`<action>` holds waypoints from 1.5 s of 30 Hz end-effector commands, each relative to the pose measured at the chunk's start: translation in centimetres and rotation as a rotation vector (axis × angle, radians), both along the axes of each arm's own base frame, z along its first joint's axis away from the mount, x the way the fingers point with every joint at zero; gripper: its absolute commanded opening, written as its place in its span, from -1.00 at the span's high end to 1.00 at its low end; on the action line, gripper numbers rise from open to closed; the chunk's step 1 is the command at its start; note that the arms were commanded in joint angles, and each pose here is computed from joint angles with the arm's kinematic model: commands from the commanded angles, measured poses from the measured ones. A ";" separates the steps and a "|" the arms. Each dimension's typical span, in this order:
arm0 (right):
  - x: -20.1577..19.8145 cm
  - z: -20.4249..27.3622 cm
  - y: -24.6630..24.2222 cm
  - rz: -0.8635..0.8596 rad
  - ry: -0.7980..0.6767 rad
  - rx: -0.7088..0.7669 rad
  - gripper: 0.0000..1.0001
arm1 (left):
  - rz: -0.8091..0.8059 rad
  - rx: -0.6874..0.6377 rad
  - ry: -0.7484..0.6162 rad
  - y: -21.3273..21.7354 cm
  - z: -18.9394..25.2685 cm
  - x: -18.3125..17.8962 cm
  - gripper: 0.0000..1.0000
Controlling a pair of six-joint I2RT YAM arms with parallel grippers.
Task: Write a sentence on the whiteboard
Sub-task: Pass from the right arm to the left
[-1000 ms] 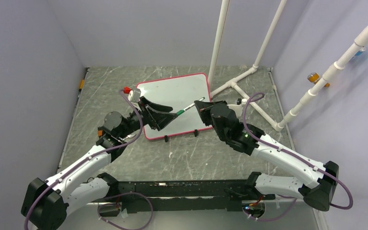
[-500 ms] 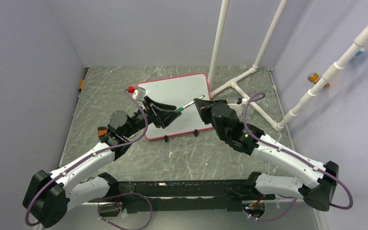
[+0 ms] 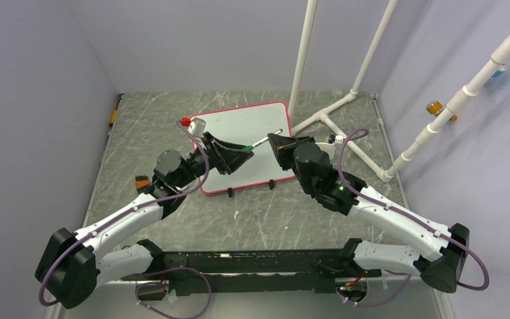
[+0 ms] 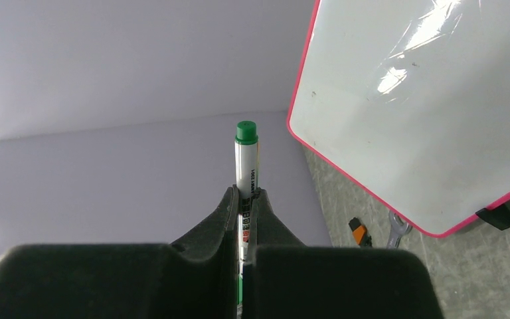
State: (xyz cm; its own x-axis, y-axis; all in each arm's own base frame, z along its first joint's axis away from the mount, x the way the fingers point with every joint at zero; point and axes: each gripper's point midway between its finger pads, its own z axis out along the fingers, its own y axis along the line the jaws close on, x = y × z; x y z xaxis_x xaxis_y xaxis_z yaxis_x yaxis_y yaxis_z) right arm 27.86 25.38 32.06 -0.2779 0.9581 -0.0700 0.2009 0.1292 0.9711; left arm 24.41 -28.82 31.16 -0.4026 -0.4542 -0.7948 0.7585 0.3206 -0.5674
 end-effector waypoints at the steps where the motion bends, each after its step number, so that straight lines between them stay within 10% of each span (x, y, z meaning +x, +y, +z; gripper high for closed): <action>1: 0.0 1.8 -0.2 -0.009 -0.044 0.052 1.00 | 0.004 -0.086 -0.068 0.0 3.7 0.0 -0.05; 21: 0.1 1.4 0.2 -0.003 -0.047 0.054 1.00 | -0.014 -0.102 -0.062 -0.5 3.8 -0.1 0.28; 27: 0.0 1.2 0.5 0.014 -0.046 0.055 1.00 | 0.004 -0.093 -0.054 -0.4 3.8 0.1 1.00; 32: -0.9 1.4 -0.1 0.048 -0.082 0.015 1.00 | 0.028 -0.062 -0.058 0.0 4.5 0.2 1.00; 34: -1.4 1.6 -0.7 0.076 -0.122 -0.055 0.71 | 0.034 -0.033 -0.058 0.2 4.6 0.1 1.00; 37: -2.3 2.1 -2.0 0.116 -0.180 -0.149 -0.42 | 0.043 0.021 -0.048 0.5 4.6 0.0 1.00; 39: -2.9 2.6 -3.1 0.133 -0.224 -0.201 -0.77 | 0.042 0.047 -0.045 0.7 4.8 -0.1 1.00; 45: -3.9 5.1 -5.2 0.217 -0.426 -0.288 -0.90 | 0.085 0.136 -0.018 1.6 4.3 0.1 1.00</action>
